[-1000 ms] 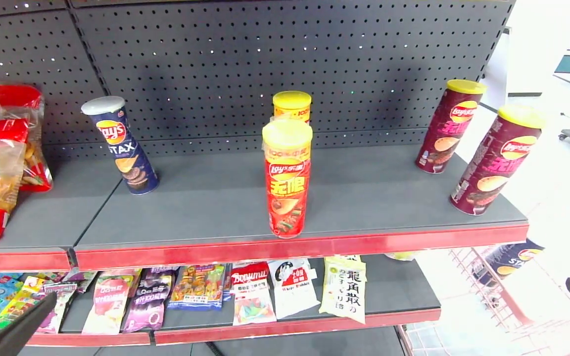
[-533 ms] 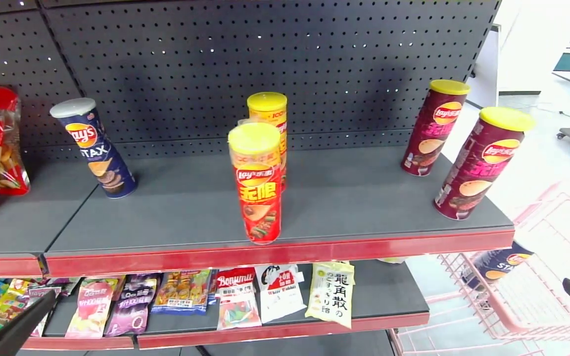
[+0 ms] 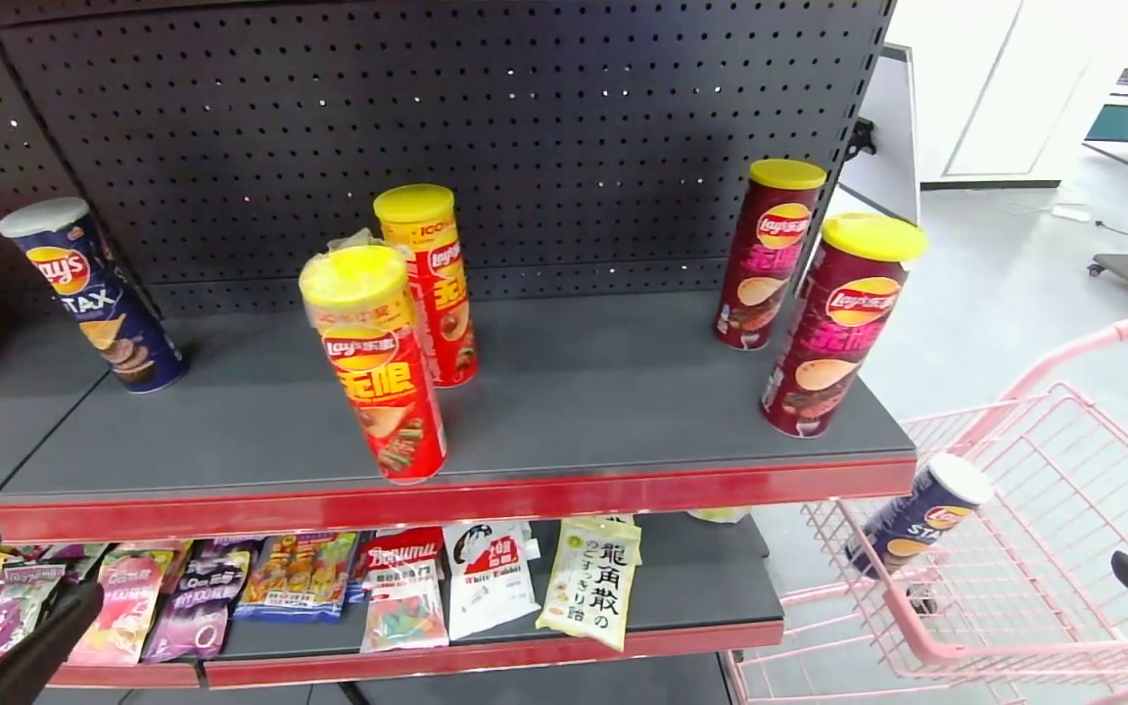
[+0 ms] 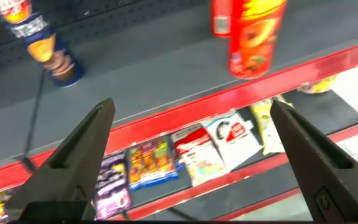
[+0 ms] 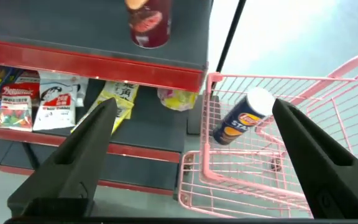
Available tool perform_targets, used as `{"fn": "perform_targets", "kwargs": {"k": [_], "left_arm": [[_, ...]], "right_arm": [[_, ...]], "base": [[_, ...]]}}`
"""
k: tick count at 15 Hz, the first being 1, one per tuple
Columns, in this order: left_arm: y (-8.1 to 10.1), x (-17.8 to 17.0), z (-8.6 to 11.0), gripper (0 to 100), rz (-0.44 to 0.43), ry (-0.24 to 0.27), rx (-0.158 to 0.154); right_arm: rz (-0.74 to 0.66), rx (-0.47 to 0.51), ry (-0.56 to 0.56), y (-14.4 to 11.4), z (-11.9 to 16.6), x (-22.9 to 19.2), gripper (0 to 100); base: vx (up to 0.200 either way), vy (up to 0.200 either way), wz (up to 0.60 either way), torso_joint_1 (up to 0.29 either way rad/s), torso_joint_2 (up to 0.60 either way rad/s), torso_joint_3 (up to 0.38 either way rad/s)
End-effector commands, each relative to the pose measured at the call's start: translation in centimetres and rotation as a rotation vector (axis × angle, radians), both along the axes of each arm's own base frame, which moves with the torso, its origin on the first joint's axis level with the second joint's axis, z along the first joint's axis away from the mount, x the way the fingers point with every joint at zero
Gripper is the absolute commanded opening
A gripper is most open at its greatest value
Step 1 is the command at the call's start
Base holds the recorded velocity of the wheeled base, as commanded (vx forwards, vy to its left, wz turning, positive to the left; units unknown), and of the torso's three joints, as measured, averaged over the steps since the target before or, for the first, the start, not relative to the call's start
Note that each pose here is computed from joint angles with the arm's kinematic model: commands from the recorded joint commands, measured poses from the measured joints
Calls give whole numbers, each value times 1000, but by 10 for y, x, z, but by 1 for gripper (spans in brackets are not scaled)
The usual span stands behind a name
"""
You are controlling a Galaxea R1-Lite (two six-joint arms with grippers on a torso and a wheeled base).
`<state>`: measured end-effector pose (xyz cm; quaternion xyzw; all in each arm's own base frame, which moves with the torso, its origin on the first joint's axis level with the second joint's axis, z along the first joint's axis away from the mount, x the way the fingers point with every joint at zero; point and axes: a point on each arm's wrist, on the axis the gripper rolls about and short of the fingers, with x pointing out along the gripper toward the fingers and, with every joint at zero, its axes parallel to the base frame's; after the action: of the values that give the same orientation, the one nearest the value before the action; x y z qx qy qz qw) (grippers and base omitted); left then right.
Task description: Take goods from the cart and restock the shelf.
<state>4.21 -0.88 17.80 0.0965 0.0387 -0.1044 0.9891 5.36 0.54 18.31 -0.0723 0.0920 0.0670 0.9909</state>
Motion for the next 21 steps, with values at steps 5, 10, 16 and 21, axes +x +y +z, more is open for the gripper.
{"fn": "perform_targets", "kwargs": {"k": [5, 10, 16, 21], "left_arm": [[7, -37, -16, 100, -35, -48, -12], [9, -43, -19, 100, -36, -60, -15], [9, -46, -19, 100, -39, -75, -18], [10, -48, -19, 100, -39, -84, -20]], "right_arm": [[3, 0, 25, 0, -7, 0, 100], [10, 1, 31, 0, -7, 1, 100], [7, -3, 47, 0, -11, 3, 100], [3, -5, 70, 0, -17, 3, 100]], "base": [[0, 0, -120, 0, 0, 1], [0, 0, -600, 3, 6, 1], [0, 0, -300, 1, 3, 0], [0, 0, 0, -60, 143, 82]]}}
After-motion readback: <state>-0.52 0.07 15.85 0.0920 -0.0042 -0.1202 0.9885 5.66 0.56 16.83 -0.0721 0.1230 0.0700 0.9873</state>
